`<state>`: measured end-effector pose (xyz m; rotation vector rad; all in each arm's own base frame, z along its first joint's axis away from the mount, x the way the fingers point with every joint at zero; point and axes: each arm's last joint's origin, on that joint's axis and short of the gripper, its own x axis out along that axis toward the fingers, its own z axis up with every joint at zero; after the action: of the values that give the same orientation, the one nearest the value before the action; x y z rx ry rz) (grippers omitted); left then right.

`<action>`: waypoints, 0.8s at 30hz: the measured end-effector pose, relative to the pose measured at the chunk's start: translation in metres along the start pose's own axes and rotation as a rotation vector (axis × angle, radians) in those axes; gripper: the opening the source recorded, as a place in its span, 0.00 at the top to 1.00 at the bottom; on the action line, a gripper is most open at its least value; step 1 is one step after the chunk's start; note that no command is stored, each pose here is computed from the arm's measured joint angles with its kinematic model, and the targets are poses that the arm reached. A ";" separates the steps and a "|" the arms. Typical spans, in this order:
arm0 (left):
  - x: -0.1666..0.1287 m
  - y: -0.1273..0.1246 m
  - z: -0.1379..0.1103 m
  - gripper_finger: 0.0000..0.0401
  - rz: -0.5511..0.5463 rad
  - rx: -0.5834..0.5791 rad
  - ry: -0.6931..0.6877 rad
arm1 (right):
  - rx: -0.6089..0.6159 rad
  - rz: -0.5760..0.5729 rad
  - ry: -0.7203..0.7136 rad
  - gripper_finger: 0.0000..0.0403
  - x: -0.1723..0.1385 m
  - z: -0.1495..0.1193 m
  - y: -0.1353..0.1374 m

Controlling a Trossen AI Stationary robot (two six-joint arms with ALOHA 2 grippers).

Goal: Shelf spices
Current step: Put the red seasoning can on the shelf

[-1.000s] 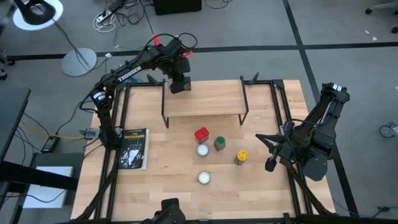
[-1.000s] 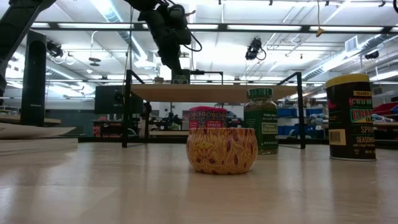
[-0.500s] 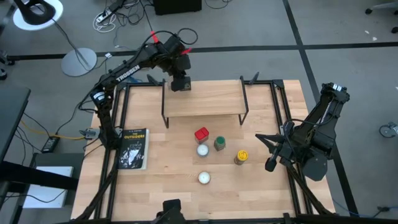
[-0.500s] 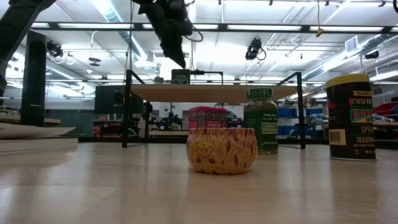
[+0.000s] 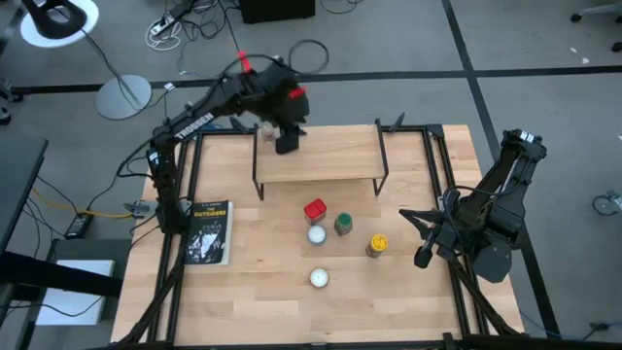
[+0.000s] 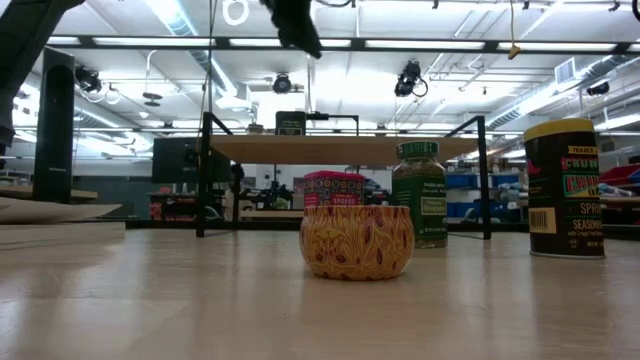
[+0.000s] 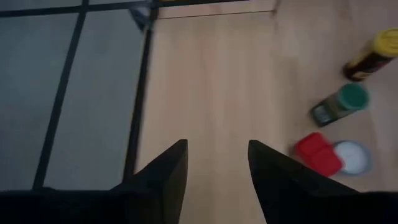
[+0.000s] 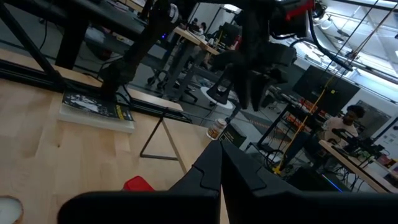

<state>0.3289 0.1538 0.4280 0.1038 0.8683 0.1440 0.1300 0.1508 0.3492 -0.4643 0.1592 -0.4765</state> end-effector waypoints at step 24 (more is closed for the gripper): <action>0.129 -0.192 -0.047 0.15 0.030 -0.155 0.194 | 0.000 -0.001 0.000 0.99 0.000 0.000 0.000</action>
<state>0.3917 -0.0126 0.2720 -0.0426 1.0465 0.2523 0.1302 0.1507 0.3493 -0.4643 0.1594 -0.4775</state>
